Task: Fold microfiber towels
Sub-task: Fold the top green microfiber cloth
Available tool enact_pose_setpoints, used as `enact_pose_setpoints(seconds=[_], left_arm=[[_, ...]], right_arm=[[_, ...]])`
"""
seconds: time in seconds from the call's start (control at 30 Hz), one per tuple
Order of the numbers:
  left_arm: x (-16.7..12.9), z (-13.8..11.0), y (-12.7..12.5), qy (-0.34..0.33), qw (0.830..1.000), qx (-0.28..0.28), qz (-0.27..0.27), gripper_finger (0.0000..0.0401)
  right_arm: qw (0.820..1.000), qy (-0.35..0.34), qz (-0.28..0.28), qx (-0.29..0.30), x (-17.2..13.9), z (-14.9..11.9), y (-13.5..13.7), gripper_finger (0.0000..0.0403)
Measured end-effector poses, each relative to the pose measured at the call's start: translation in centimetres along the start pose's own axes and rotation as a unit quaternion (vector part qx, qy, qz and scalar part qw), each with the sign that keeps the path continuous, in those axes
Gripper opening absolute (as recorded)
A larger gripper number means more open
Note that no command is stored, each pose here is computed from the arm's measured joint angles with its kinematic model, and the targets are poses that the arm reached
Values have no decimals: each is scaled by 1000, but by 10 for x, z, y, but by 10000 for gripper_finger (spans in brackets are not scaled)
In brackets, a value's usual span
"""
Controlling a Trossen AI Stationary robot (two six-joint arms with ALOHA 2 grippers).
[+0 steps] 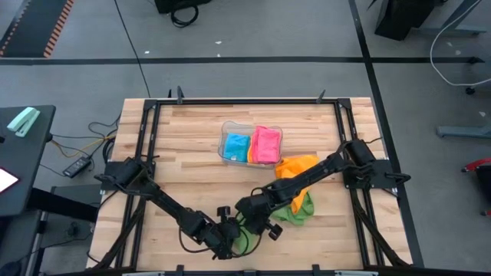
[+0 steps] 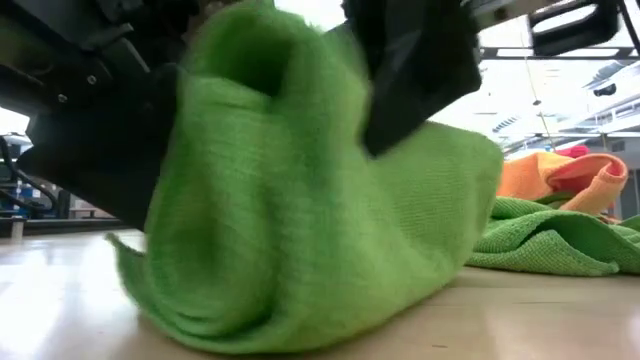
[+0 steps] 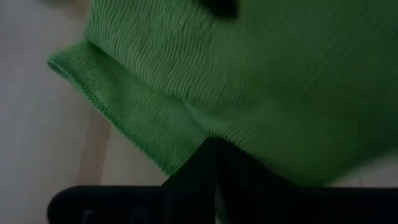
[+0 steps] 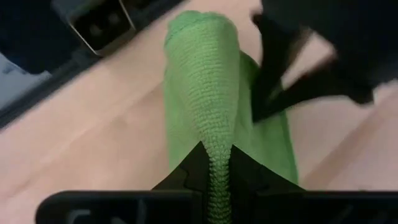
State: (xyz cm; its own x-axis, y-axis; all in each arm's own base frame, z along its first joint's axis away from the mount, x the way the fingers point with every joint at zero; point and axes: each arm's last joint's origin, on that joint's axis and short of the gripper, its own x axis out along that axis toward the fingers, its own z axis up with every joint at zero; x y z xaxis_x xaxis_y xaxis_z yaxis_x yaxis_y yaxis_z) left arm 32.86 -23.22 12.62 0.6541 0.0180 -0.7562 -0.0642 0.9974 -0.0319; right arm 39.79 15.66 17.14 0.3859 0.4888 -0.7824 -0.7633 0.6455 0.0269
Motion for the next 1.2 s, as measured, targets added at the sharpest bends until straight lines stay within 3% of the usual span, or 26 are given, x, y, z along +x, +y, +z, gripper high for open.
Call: enact_pose_setpoints(seconds=[0.37,0.7,1.0,1.2], left_arm=[[-1,2,-3,-15,1000,-5,-8,11],[-36,-1,-19,-19,999,12,-22,14],[-66,-21,-49,-13,992,103,-77,17],[-91,-6,-58,-54,985,129,-98,10]], right_arm=[[999,-22,-27,1,-2,-2,-14,42],[1000,-23,-16,9,5,-13,-11,53],[999,-40,-22,25,3,-11,-14,70],[996,-56,-33,66,-1,-13,-26,95]])
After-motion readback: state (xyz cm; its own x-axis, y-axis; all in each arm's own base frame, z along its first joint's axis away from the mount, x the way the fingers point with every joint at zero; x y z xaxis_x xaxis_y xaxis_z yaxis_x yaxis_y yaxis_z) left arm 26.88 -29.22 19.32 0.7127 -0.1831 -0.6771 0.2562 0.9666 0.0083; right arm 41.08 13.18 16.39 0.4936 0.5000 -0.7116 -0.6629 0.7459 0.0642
